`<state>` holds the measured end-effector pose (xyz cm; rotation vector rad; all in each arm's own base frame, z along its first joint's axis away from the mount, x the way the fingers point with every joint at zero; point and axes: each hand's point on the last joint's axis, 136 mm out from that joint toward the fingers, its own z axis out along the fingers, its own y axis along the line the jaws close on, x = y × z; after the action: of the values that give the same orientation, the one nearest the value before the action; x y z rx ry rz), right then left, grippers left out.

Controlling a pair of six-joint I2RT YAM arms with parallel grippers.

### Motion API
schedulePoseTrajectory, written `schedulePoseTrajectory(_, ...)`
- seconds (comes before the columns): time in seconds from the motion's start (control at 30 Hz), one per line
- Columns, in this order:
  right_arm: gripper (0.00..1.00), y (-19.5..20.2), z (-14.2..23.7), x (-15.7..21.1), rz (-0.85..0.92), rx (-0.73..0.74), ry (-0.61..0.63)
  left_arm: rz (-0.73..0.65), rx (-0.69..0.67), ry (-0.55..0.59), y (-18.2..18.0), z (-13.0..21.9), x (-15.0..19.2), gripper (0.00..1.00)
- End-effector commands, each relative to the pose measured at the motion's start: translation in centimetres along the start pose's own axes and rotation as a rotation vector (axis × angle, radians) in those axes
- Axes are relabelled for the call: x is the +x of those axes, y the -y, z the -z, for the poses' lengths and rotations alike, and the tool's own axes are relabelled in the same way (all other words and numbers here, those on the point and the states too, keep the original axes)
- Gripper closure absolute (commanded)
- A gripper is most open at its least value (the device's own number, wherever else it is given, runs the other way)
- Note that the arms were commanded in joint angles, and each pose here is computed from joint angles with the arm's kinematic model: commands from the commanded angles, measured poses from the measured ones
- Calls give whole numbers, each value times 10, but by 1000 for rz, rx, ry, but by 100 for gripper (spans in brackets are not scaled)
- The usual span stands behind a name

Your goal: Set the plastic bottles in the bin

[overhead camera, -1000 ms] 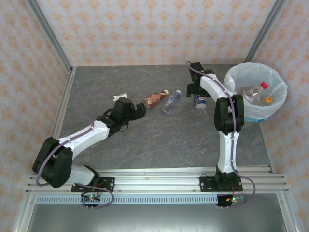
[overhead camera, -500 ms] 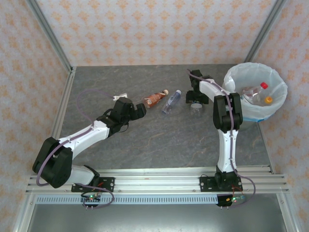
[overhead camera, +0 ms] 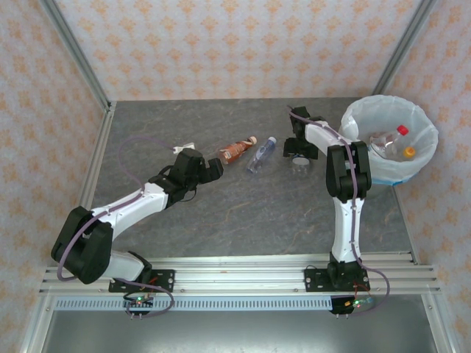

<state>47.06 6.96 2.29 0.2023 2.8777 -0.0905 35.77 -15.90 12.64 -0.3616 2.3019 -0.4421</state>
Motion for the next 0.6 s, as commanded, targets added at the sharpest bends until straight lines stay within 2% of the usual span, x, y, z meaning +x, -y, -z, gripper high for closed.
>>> schedulePoseTrajectory(0.0, 27, -8, -9, -6, -11, -7, 27, 13, -38, 0, -8, 1, -3, 0)
schedulePoseTrajectory(0.17, 35, -11, -8, -6, -11, -25, 27, 15, -38, 0, -8, 1, -2, 0)
schedulePoseTrajectory(0.57, 42, -3, 15, -12, -18, -5, 84, 12, -39, -2, -9, 0, -1, 0)
